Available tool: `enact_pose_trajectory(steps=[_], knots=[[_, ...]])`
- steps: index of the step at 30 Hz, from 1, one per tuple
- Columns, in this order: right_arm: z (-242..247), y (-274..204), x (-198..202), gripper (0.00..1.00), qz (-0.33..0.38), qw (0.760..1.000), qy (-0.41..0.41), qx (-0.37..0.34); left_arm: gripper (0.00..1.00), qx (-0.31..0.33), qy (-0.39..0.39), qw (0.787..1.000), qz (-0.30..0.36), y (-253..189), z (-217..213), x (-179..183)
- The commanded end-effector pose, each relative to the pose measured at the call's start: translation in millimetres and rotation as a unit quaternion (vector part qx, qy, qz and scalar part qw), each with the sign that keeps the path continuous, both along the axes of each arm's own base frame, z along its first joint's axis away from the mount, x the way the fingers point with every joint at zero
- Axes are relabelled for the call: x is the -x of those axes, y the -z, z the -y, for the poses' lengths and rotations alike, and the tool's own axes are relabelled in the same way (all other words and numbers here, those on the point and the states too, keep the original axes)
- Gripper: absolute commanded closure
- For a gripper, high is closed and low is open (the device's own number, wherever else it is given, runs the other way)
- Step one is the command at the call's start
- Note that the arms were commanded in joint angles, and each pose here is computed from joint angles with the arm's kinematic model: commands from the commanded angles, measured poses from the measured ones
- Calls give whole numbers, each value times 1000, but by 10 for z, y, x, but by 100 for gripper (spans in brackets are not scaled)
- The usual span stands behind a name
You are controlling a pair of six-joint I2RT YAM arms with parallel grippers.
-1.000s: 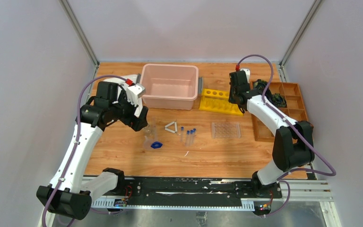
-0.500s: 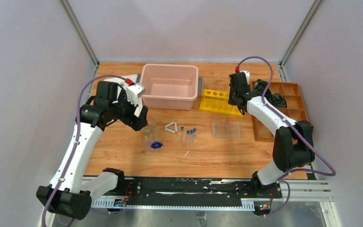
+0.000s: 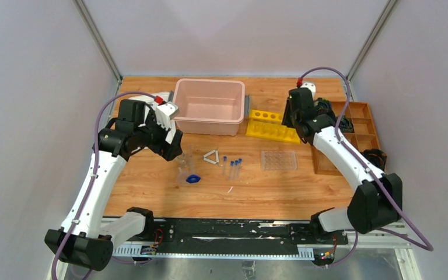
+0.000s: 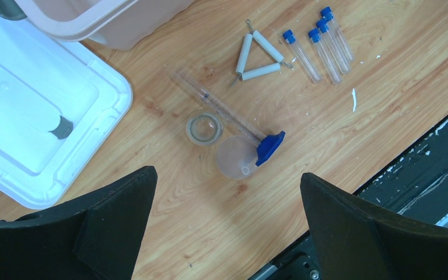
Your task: Organize the chemistry lab equipment
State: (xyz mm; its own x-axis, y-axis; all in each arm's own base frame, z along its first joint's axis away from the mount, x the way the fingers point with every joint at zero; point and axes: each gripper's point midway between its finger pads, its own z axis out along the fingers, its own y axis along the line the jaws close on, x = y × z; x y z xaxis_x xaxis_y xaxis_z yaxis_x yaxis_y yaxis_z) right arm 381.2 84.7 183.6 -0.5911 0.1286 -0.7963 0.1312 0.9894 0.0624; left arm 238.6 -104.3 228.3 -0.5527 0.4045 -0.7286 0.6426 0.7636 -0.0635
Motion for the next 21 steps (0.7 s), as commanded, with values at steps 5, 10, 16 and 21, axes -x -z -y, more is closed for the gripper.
enact_pose_trajectory(steps=[5,10,16,21], knots=[[-1351,369,762,62,-64,985,-149,-52,0,5,2,1000,8,-40,21,-20],[-1768,812,1017,69,-128,977,-167,-47,0,5,0,1000,20,-96,7,-3],[-1874,1216,1110,77,-181,970,-153,-49,0,1,0,1000,27,-104,-10,28],[-1919,1424,1139,78,-207,965,-151,-47,0,1,2,1000,28,-105,-11,24]])
